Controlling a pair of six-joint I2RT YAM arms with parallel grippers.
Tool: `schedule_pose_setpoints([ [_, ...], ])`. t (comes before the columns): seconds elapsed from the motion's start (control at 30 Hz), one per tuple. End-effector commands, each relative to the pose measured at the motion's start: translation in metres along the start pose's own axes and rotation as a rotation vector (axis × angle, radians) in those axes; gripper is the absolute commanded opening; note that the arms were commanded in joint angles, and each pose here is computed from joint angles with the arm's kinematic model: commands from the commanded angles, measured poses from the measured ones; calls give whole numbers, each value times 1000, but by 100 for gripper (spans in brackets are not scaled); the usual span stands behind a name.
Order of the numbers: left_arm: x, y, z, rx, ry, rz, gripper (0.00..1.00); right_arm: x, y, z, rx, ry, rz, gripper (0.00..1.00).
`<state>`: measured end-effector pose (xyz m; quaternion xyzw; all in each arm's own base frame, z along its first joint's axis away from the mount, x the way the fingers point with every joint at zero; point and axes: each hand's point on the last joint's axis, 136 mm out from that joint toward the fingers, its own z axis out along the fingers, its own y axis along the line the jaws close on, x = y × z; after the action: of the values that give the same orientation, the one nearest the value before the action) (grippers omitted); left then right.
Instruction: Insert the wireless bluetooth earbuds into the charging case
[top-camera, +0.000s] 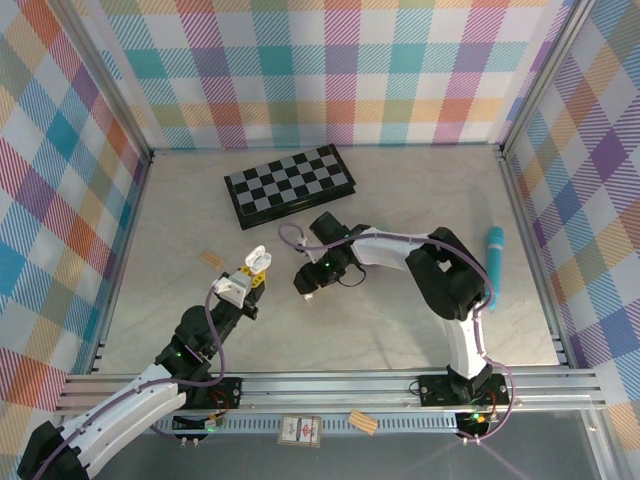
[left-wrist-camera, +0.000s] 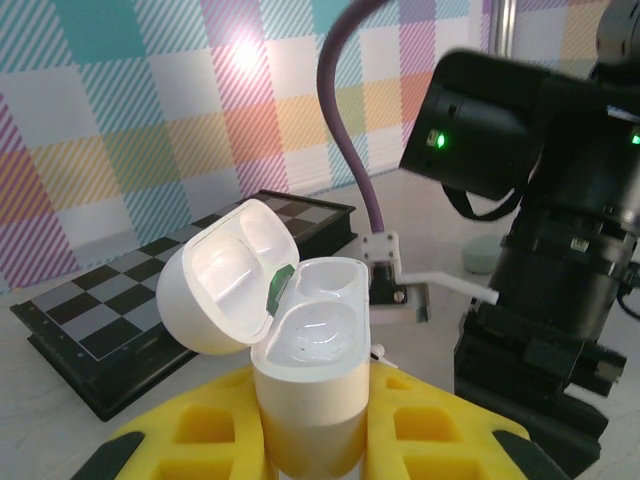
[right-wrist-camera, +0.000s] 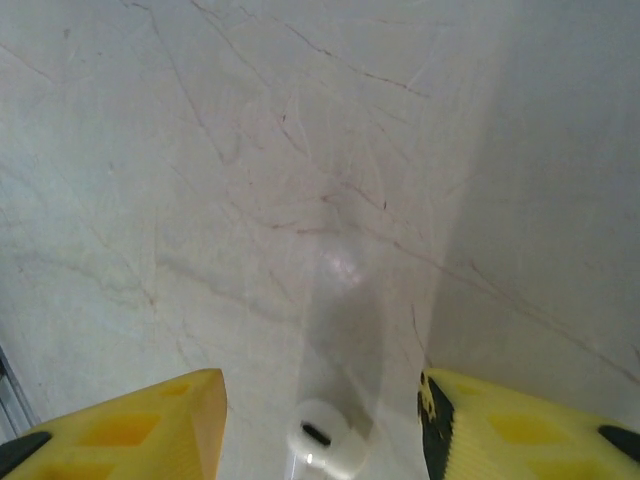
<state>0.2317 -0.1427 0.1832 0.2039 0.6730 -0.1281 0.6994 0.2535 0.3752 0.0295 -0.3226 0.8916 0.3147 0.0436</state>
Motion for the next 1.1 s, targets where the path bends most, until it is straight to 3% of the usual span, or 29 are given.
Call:
schedule_pose_setpoints([
  [0.0,-18,12,-1,-54,-43,-25,10,1,10,9,-86,33,-30,53],
  [0.4,-19,8,-1,-29,-39,-18,10,35,14,8,-133,68,28,48],
  [1.07,-17,6,-1,-22,-37,-20,10,43,17,6,-92,84,9,41],
])
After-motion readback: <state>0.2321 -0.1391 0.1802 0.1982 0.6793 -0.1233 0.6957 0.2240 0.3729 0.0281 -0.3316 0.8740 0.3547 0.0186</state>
